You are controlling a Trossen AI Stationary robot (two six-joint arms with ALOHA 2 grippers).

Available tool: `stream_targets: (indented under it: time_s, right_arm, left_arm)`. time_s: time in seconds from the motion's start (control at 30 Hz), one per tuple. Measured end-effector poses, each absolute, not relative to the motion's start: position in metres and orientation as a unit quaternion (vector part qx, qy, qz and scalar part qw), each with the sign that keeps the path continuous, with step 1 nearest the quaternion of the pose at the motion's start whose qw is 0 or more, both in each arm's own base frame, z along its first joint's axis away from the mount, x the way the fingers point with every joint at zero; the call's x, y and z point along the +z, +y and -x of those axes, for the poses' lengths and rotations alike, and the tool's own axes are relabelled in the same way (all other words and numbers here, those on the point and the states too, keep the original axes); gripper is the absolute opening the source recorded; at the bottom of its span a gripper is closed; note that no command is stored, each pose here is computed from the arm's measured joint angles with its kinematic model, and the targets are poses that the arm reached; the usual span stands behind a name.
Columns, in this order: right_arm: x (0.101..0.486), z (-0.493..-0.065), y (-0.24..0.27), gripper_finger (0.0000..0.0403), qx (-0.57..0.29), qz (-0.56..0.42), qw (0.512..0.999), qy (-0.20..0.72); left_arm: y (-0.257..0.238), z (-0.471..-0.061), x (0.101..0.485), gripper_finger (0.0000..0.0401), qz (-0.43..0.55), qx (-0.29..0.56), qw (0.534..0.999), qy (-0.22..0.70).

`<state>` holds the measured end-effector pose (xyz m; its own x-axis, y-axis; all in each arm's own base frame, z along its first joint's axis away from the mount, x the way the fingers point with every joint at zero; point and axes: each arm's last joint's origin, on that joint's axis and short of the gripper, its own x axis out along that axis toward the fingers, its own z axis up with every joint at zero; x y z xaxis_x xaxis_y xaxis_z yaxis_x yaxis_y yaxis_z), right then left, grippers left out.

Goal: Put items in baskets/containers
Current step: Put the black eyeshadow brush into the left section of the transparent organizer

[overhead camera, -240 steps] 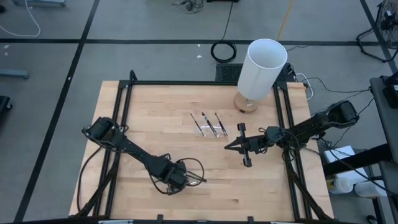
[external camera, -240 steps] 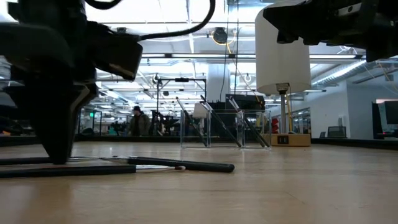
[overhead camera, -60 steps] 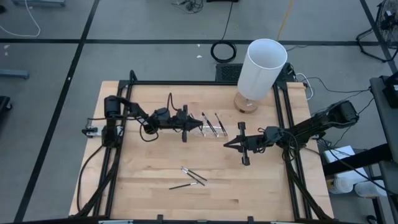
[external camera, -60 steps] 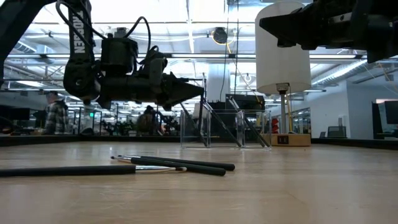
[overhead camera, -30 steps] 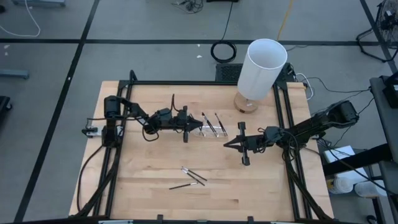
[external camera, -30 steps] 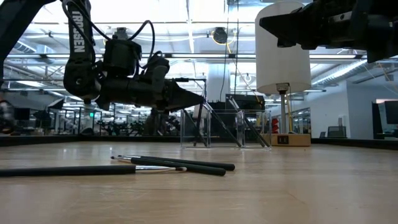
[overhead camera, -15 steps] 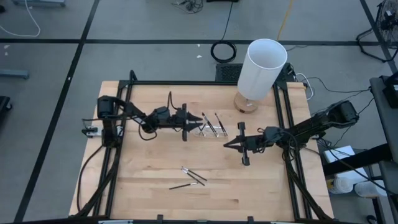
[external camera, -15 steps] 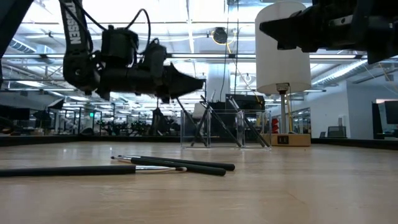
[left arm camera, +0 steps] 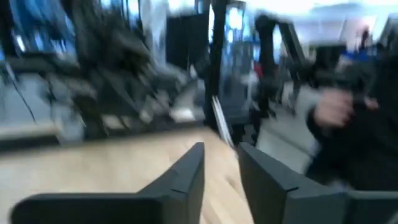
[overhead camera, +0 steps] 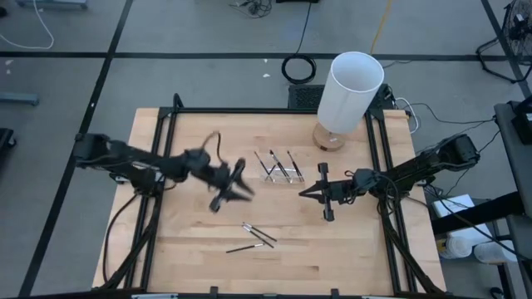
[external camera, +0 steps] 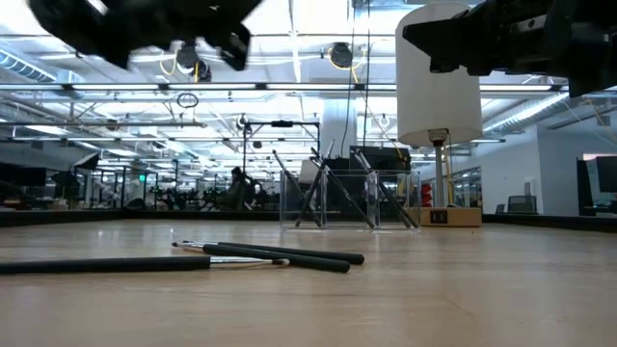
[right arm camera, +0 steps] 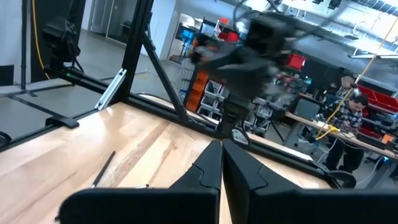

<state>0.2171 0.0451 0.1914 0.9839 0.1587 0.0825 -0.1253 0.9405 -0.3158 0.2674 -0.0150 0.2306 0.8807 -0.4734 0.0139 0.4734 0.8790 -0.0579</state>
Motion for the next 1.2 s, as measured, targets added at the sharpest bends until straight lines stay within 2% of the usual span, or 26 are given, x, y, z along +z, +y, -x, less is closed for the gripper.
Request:
stream_targets:
  time_s: [0.23,0.47,0.53,0.63,0.73,0.97,1.1,1.2]
  right_arm:
    - [0.191,-0.217,0.045,0.0,0.072,0.157,0.984,-0.053]
    - [0.191,-0.217,0.045,0.0,0.074,0.139,0.986,-0.052]
    - [0.192,-0.217,0.045,0.0,0.074,0.126,0.988,-0.052]
    - [0.192,-0.217,0.045,0.0,0.076,0.111,0.989,-0.055]
    - [0.195,-0.216,0.046,0.0,0.078,0.097,0.99,-0.066]
    - [0.195,-0.216,0.049,0.0,0.081,0.125,0.986,-0.073]
    - [0.195,-0.216,0.049,0.0,0.081,0.127,0.986,-0.072]
    - [0.195,-0.216,0.049,0.0,0.081,0.133,0.985,-0.069]
  left_arm:
    - [-0.099,-0.234,0.215,0.0009,0.014,-0.163,0.975,0.149]
    - [-0.154,-0.202,0.205,0.0004,0.046,-0.051,0.986,0.149]
    - [-0.165,-0.2,0.207,0.0006,0.073,-0.036,0.989,0.126]
    - [-0.18,-0.198,0.201,0.0009,0.108,-0.027,0.984,0.14]
    - [-0.197,-0.209,0.201,0.0004,0.131,-0.016,0.978,0.164]
    - [-0.241,-0.257,0.207,0.0008,0.059,0.019,0.953,0.297]
    - [-0.244,-0.283,0.202,0.0005,0.015,0.084,0.919,0.384]
    - [-0.242,-0.297,0.199,0.0016,0.02,0.089,0.891,0.444]
